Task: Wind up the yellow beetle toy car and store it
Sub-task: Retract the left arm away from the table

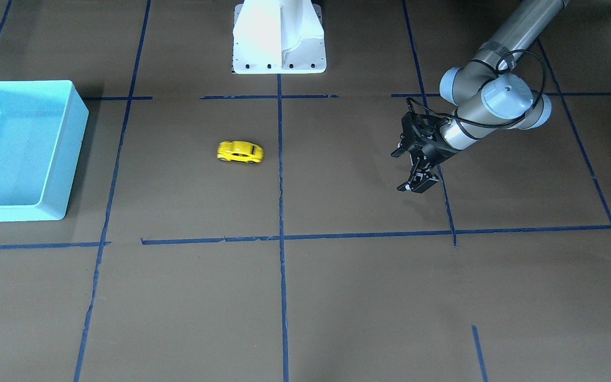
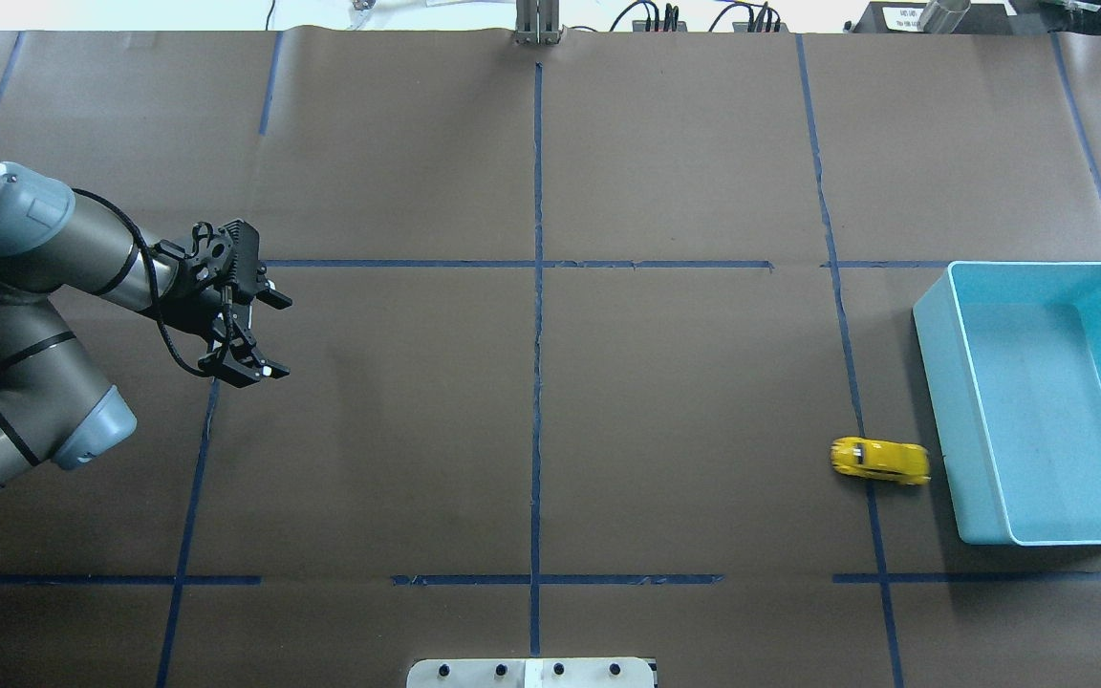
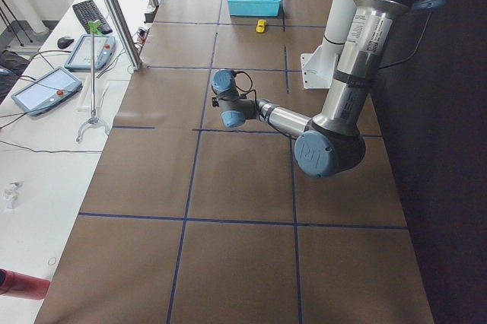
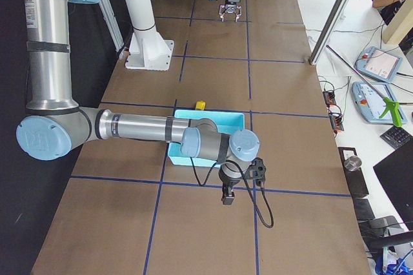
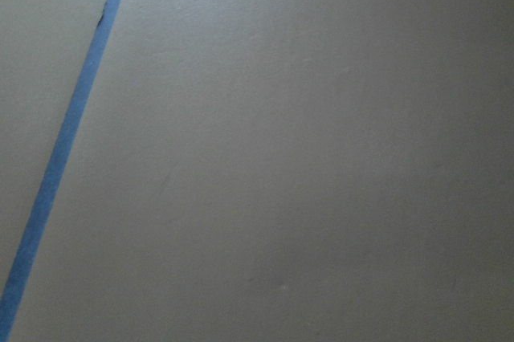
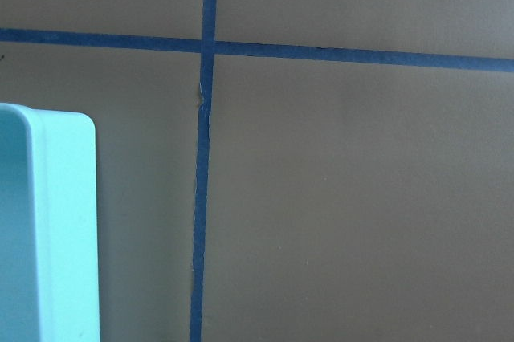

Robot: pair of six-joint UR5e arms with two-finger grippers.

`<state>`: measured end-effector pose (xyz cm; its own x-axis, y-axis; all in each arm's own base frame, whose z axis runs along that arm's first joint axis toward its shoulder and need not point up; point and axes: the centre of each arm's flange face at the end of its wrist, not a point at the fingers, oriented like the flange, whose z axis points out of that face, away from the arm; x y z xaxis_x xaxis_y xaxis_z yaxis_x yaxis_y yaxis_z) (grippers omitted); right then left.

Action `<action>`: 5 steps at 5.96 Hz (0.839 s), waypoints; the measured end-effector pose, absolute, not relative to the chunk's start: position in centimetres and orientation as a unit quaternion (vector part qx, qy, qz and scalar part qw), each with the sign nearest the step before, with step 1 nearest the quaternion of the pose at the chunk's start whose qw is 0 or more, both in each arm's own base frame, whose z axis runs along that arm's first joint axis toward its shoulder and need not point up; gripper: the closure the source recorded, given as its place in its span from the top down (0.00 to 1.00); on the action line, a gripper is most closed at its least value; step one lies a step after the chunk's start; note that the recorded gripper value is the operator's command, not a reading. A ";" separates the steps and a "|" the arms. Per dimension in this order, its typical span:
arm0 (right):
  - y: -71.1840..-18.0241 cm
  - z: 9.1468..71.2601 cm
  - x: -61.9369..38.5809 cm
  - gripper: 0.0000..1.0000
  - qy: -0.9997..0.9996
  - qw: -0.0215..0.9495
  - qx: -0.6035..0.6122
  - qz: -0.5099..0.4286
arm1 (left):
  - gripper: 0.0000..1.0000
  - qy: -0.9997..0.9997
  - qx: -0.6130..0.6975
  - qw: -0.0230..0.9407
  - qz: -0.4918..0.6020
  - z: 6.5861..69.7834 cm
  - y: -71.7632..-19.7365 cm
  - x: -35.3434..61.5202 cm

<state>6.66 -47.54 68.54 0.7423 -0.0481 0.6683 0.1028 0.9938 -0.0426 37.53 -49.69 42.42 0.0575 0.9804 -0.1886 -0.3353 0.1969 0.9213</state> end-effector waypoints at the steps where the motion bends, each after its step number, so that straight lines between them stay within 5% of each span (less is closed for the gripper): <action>1: -47.5 68.5 6.7 1.00 -0.357 0.933 -0.039 -0.040 | 1.00 0.450 0.336 0.654 0.507 41.0 -50.7 35.5; 5: -47.5 68.5 6.6 1.00 -0.357 0.932 -0.039 -0.040 | 1.00 0.429 0.196 0.765 0.440 36.2 -51.3 28.7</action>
<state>6.63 -47.53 68.54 0.7420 -0.0461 0.6688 0.1019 0.9938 -0.0447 28.66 -51.30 36.18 0.2460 0.8404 -0.4829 -0.5045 0.5364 0.6766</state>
